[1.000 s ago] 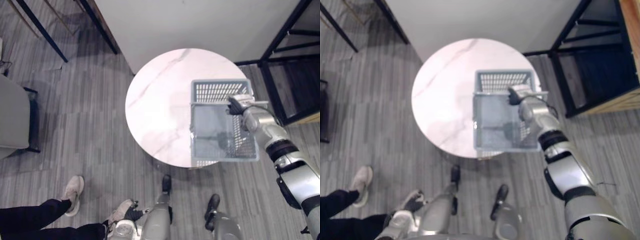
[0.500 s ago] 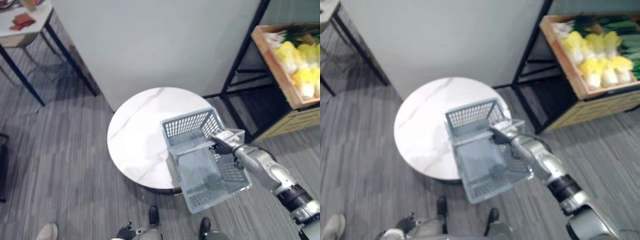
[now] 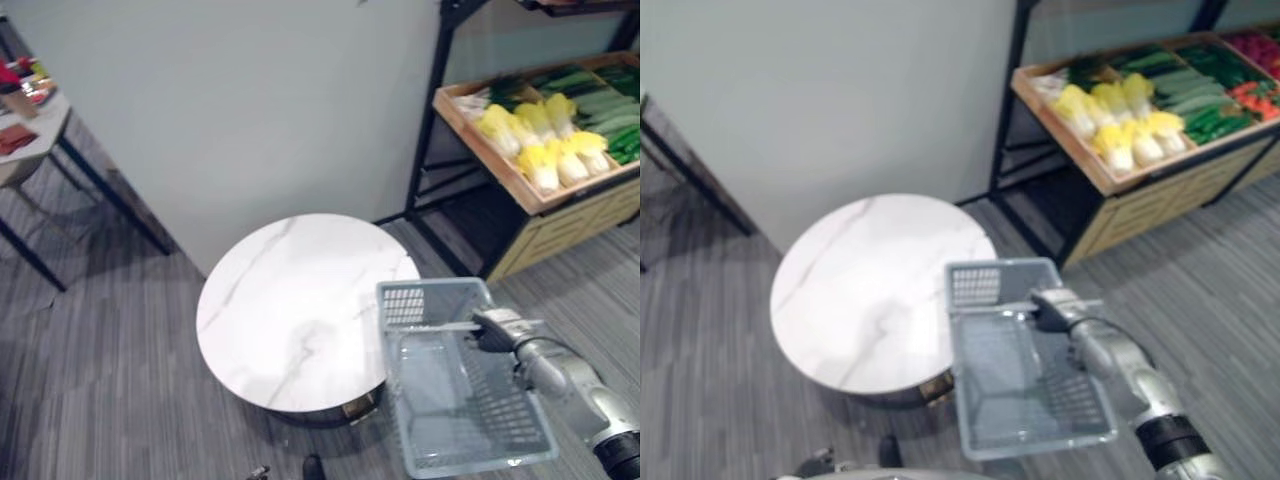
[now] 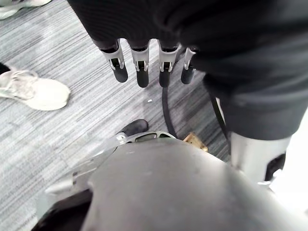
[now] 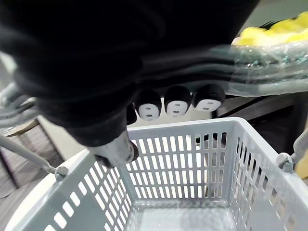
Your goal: Pick vegetable in the basket
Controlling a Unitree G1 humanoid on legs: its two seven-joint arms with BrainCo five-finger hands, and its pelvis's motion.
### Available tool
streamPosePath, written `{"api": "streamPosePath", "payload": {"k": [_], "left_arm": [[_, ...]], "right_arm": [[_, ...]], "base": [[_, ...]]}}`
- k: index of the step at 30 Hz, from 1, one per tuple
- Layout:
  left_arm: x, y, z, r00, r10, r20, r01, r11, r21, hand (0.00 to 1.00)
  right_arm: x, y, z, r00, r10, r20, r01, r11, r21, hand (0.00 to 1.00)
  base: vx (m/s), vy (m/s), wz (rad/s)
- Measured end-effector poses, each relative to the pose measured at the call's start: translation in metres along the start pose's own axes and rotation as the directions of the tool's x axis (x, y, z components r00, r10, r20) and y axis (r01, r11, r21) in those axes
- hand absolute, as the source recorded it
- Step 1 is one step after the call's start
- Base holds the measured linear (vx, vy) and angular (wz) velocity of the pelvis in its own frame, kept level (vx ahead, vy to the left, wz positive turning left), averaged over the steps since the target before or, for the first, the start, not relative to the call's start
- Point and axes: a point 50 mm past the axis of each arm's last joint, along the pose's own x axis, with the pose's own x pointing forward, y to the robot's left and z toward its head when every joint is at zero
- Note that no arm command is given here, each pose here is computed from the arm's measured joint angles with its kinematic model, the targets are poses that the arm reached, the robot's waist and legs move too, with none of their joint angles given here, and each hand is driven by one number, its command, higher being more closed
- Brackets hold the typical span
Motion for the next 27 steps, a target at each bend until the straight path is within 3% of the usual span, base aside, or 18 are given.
{"api": "streamPosePath", "payload": {"k": [5, 8, 13, 22, 25, 27], "left_arm": [[0.0, 0.006, -0.001, 1.0, 0.001, 0.002, -0.001, 0.998, 0.061, 0.0], [0.0, 0.005, -0.001, 1.0, -0.011, -0.004, 0.012, 0.995, 0.101, 0.0], [-0.001, 0.019, 0.0, 1.0, 0.008, 0.004, -0.008, 0.994, 0.109, 0.0], [0.001, 0.003, 0.003, 0.999, -0.035, 0.008, 0.034, 0.993, 0.114, 0.0], [0.001, -0.003, 0.003, 0.998, -0.057, 0.01, 0.055, 0.987, 0.148, 0.0], [0.0, -0.003, 0.001, 0.998, -0.057, 0.008, 0.055, 0.988, 0.147, 0.0]], "right_arm": [[-0.016, -0.053, -0.039, 0.964, -0.215, -0.16, 0.202, 0.975, -0.092, 1.0], [-0.023, -0.063, -0.048, 0.944, -0.269, -0.191, 0.253, 0.962, -0.104, 1.0], [-0.036, -0.057, -0.066, 0.938, -0.235, -0.255, 0.223, 0.972, -0.074, 1.0], [-0.044, -0.037, -0.091, 0.911, -0.151, -0.383, 0.165, 0.986, 0.002, 1.0], [-0.065, 0.002, -0.101, 0.881, -0.011, -0.473, 0.053, 0.996, 0.075, 1.0], [-0.069, 0.009, -0.102, 0.877, 0.019, -0.48, 0.023, 0.996, 0.081, 1.0]], "base": [[-0.06, 0.093, -0.85], [-0.19, 0.002, -0.94], [-0.12, -0.076, -0.7], [-0.15, -0.166, -0.98], [-0.07, -0.101, -0.2], [-0.01, -0.028, -0.19]]}}
